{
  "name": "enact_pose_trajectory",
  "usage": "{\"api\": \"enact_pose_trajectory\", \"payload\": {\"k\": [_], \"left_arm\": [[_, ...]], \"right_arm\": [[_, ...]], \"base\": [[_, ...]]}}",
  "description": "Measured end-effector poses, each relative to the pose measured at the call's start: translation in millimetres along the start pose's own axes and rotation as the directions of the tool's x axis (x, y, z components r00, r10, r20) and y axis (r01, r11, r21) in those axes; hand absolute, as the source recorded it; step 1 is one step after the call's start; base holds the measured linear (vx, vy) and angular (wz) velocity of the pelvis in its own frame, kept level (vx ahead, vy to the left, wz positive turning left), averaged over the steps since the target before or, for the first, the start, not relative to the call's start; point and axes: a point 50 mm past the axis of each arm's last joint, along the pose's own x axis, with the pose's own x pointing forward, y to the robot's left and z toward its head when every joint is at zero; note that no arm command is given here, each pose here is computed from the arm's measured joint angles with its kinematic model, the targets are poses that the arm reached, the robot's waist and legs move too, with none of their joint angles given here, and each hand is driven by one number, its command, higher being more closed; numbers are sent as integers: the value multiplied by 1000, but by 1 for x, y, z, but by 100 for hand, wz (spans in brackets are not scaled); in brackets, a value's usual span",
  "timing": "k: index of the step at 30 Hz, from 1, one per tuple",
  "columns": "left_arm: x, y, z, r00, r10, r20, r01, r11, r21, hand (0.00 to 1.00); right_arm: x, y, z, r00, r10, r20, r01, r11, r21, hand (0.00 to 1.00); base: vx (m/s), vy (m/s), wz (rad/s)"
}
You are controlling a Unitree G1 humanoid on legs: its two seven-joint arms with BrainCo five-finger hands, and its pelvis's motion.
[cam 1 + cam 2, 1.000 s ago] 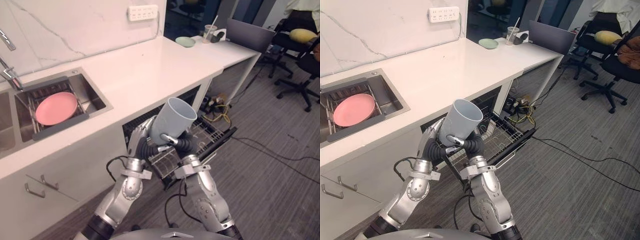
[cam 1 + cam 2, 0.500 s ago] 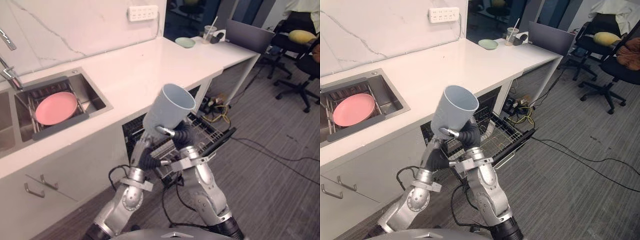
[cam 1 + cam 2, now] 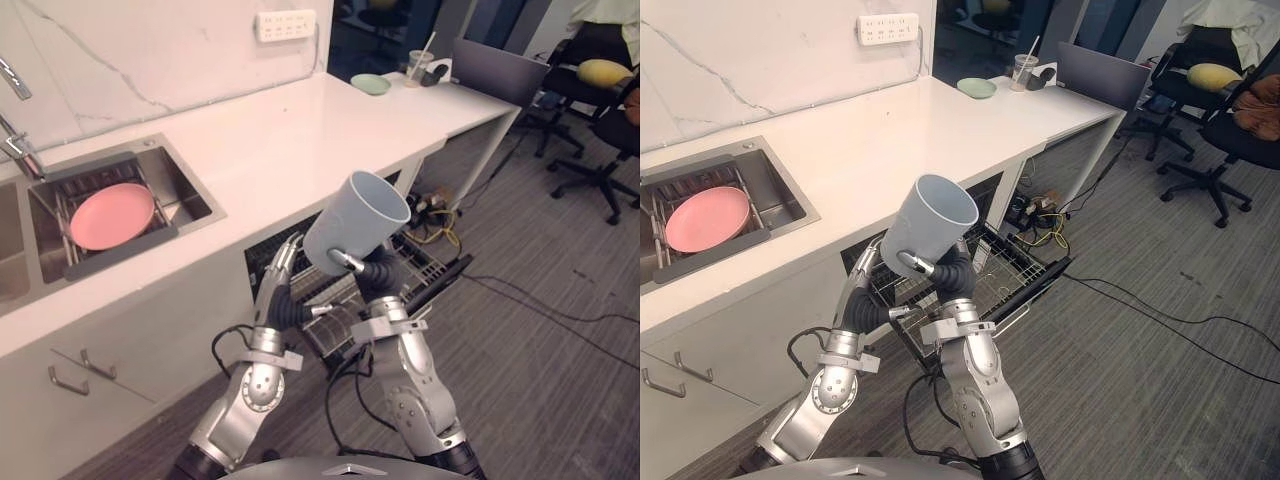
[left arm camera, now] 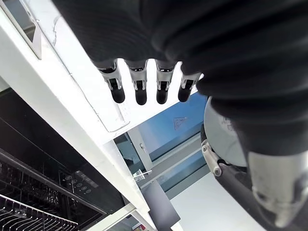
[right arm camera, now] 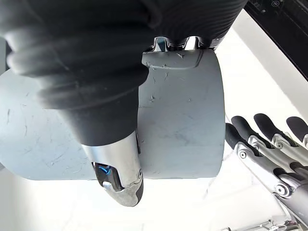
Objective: Walk over to the sink, pick up the cup, carry it to the dishwasher, place the cup inside the dishwasher, then close the dishwasher door
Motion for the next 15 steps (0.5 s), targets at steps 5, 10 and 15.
{"api": "enact_pose_trajectory", "payload": {"k": [5,10,15], "left_arm": [[2,5,-7,998,9,-57,-11,999,-43,0],[-15,3,-45,965,-56,-258,33,995,-93,0],[-47,5,-83,881,-102,-462,44,990,-134,0]], "right_arm": [[-3,-16,3,997,-73,18,73,997,-8,100],[-6,-38,10,986,-159,52,161,986,-49,100],[-10,-67,10,964,-262,36,264,956,-128,100]], "base": [[0,0,1],[0,3,11],[-11,9,14]]}}
